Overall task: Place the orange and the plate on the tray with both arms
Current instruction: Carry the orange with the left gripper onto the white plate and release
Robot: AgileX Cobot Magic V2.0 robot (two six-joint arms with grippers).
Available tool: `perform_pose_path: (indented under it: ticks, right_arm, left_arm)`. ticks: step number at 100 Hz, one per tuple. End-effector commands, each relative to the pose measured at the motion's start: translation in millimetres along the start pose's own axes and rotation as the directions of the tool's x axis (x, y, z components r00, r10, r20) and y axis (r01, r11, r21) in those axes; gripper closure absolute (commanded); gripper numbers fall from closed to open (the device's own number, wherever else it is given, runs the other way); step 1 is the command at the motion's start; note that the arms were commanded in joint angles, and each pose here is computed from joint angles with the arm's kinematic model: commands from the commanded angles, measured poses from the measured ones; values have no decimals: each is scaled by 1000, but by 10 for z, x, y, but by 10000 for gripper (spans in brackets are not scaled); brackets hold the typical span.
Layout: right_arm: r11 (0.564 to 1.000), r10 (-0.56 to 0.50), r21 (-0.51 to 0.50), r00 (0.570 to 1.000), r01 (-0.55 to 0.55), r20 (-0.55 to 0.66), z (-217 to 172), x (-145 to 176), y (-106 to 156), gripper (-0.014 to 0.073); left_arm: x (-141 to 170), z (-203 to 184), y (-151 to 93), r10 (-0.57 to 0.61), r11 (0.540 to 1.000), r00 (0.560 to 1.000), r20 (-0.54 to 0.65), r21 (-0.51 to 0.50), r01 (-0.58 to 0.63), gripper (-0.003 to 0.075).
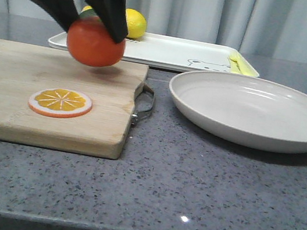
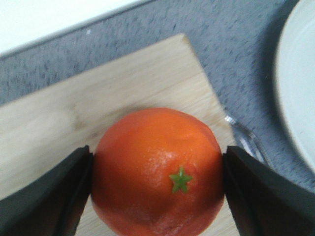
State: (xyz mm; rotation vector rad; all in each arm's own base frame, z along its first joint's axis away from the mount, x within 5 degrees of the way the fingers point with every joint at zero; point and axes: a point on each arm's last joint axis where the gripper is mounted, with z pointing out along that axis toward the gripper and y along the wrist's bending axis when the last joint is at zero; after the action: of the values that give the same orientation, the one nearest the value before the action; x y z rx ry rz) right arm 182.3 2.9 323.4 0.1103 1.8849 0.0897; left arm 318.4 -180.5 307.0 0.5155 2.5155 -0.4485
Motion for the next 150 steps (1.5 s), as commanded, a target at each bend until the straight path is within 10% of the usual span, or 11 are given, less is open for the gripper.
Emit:
perform_pose_path:
  ticks: [1,57,78,110,150]
  right_arm:
    - [1000,-11,-15,993,13,115,-40,-192,22,653]
    - [1000,-11,-14,994,13,109,-39,-187,21,653]
    - [1000,-12,-13,994,13,107,-39,-185,21,653]
    - [1000,-12,-13,994,13,107,-39,-185,21,653]
    - [1000,-12,-12,995,13,101,-38,-180,19,653]
  left_arm:
    - [-168,-271,-246,35,998,992,123,52,-42,376]
    - [-337,205,-1481,249,934,959,133,227,-274,376]
    - [-325,338,-1532,256,932,959,121,231,-278,351]
    - [-334,343,-1534,253,933,959,131,231,-278,92]
    - [-411,171,-1538,255,930,954,158,232,-287,91]
